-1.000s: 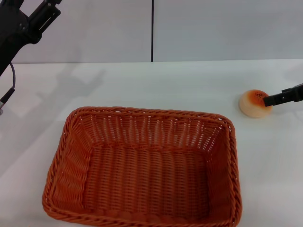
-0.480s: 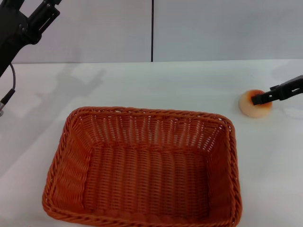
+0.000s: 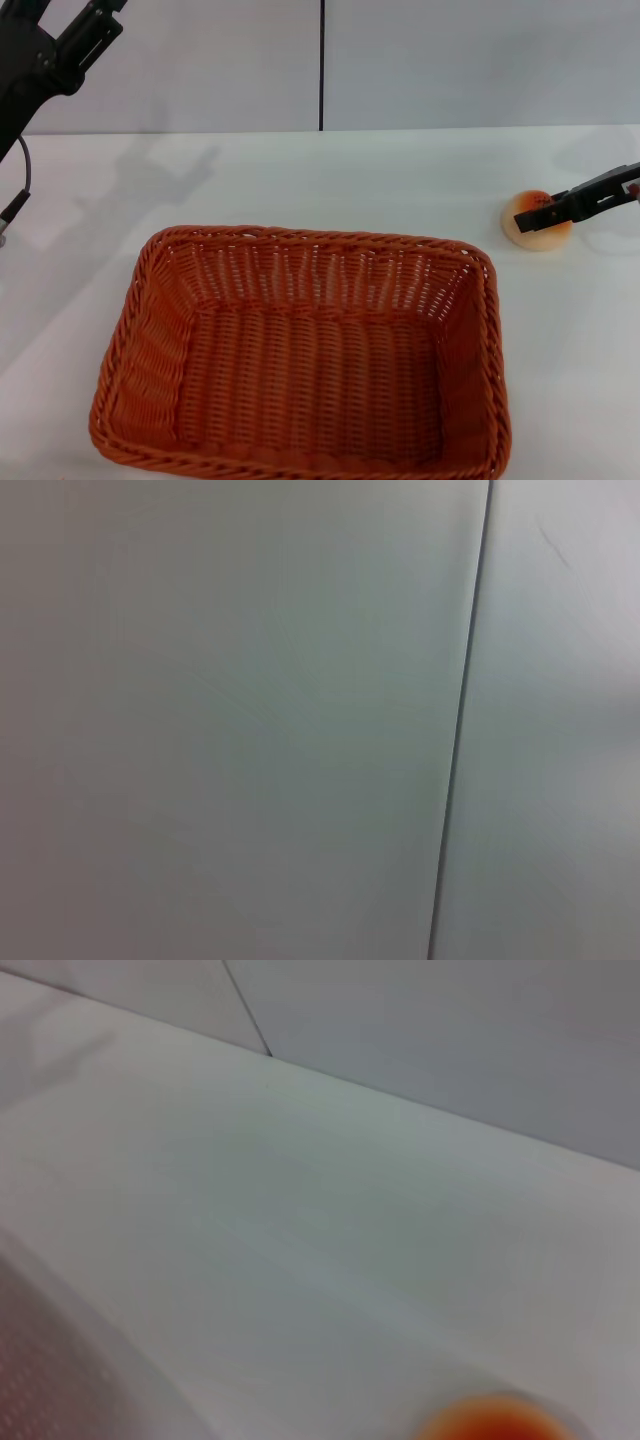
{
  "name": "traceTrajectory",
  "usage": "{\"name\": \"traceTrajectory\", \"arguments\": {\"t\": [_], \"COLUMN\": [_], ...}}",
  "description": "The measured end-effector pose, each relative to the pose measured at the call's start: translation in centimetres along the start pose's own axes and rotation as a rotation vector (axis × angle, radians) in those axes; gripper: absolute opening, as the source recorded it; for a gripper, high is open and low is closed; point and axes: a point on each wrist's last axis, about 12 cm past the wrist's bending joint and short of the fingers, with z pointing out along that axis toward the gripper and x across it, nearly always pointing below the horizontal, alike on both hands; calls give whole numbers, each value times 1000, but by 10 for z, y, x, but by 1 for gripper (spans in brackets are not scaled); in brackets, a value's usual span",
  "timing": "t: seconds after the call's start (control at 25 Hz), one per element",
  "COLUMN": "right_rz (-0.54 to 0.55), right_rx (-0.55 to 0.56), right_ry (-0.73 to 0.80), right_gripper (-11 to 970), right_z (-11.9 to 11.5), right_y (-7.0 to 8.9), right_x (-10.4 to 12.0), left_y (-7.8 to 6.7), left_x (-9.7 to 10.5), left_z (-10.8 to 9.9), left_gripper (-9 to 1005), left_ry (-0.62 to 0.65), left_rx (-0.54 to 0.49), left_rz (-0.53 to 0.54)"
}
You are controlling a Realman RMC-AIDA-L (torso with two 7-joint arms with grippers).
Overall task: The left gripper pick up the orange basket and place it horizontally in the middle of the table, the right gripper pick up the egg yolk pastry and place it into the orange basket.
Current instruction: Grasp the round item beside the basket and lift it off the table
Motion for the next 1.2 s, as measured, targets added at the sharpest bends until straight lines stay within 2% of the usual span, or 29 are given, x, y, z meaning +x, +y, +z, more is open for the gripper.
{"name": "traceTrajectory", "arguments": {"t": [0.24,0.64,0.92,1.2], "right_rz": [1,-9,-2,16], "right_rx": [7,5,4,17], "right_ry": [-5,8,9,-53], "right_gripper": [672,302,259,201], "right_z": [-1,1,2,-9], "right_y": [-1,1,1,1], "right_x": [2,5,10,17], "left_y": [0,-1,0,-1], "left_x": [0,0,0,0], "left_z": [1,3,1,3], "left_gripper": [864,864,864,864], "left_ry": [-2,-2,-3,-3], "left_rx": [2,7,2,14], "left_rz": [1,0,-3,-4]}}
